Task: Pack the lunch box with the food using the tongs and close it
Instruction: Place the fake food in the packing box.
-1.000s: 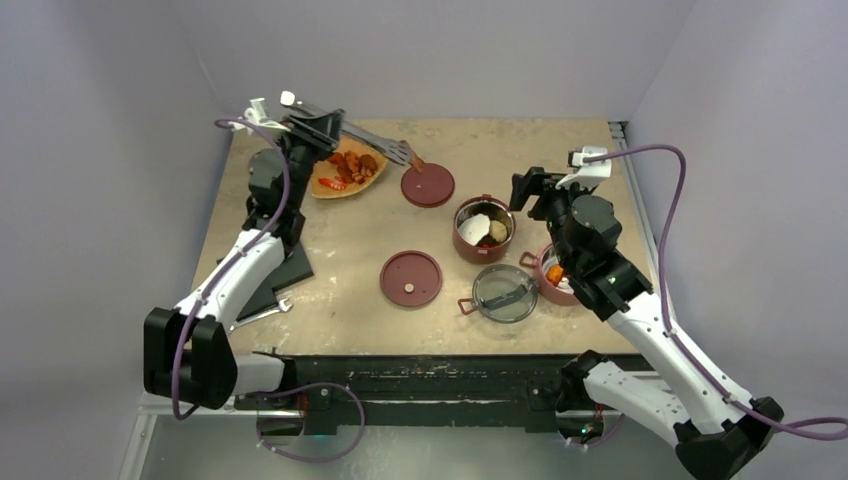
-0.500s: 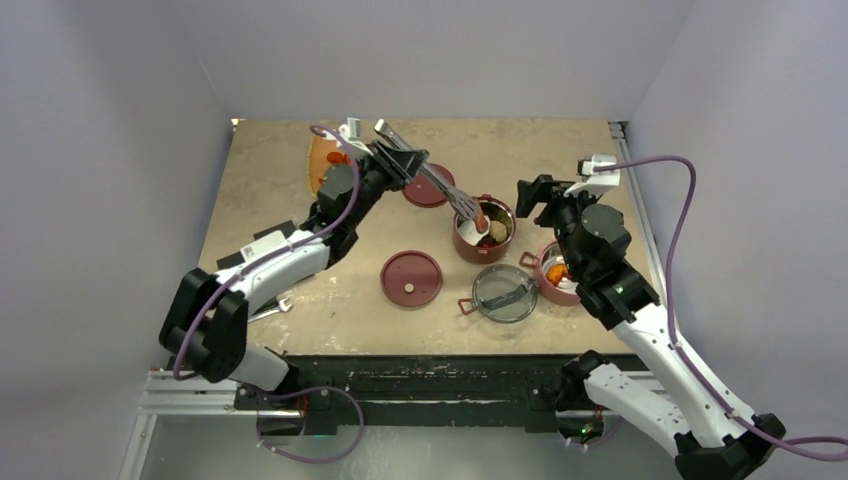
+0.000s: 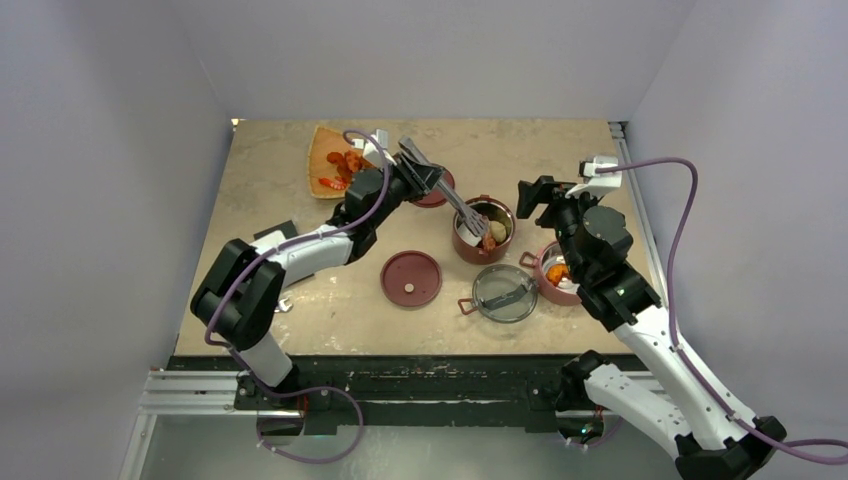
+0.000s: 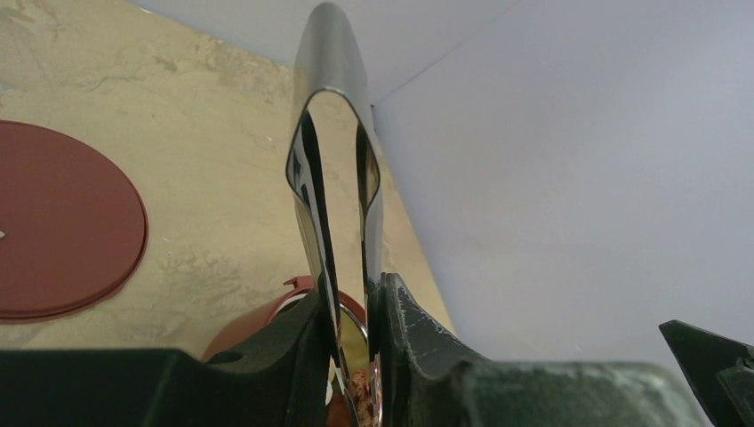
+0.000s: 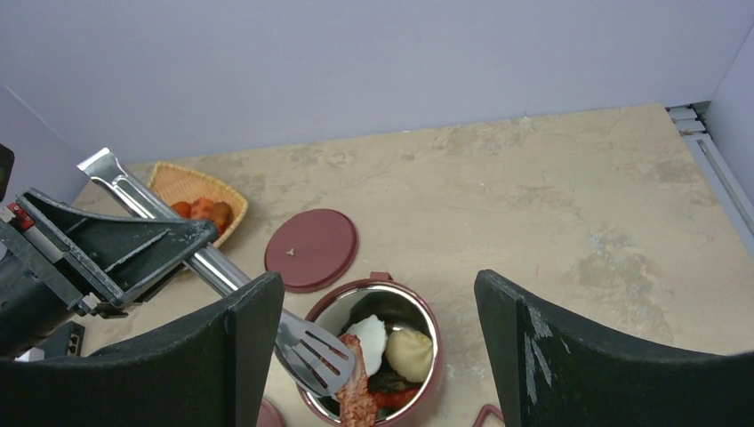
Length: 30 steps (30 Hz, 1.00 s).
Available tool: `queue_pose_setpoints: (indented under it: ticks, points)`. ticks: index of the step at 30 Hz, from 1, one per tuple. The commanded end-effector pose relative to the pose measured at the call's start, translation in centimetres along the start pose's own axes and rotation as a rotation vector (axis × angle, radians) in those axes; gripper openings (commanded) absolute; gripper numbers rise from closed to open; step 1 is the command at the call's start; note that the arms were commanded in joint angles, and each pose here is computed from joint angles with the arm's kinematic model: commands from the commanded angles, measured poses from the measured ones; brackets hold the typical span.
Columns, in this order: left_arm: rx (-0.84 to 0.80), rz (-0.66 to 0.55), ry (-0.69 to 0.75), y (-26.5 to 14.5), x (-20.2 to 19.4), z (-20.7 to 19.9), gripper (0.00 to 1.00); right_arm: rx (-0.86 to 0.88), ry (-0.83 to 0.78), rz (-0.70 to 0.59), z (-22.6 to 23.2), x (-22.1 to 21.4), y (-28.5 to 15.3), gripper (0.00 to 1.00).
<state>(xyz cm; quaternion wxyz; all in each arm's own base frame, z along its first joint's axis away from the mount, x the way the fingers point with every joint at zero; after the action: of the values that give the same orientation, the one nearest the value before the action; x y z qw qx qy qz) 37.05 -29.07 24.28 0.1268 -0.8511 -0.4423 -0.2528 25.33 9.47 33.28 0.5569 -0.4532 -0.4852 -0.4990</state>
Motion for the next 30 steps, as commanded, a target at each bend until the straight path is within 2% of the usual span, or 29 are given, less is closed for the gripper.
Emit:
queue_pose_setpoints:
  ticks: [1, 10, 24, 30]
  points:
    - [-0.068, -0.058, 0.05, 0.7, 1.4, -2.0, 0.0, 0.016, 0.003, -0.02, 0.1, 0.4, -0.1, 0.82]
    - [-0.067, -0.118, 0.036, 1.2, 2.9, -2.3, 0.0, 0.018, 0.001, -0.013, 0.1, 0.2, 0.0, 0.82]
    - [-0.016, -0.081, 0.065, 1.9, 2.0, -0.8, 0.0, 0.019, 0.001, -0.012, 0.1, 0.2, -0.1, 0.83]
    - [0.002, -0.08, 0.096, 2.1, 2.0, -0.4, 0.07, 0.015, 0.001, -0.011, 0.1, 0.2, -0.1, 0.83]
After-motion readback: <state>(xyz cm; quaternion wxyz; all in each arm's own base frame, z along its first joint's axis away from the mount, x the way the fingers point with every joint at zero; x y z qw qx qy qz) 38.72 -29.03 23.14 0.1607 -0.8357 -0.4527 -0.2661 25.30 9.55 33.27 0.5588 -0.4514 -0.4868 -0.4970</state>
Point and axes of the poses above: each gripper's point midway between its finger pads, its own y axis out along the fingers, its own z axis along the line the jaws close on, x = y × z, the point moved 5 cm from there along -y, back along the fingers, and after that the axes turned 7 degrees about -y, right-handed, at the moved point
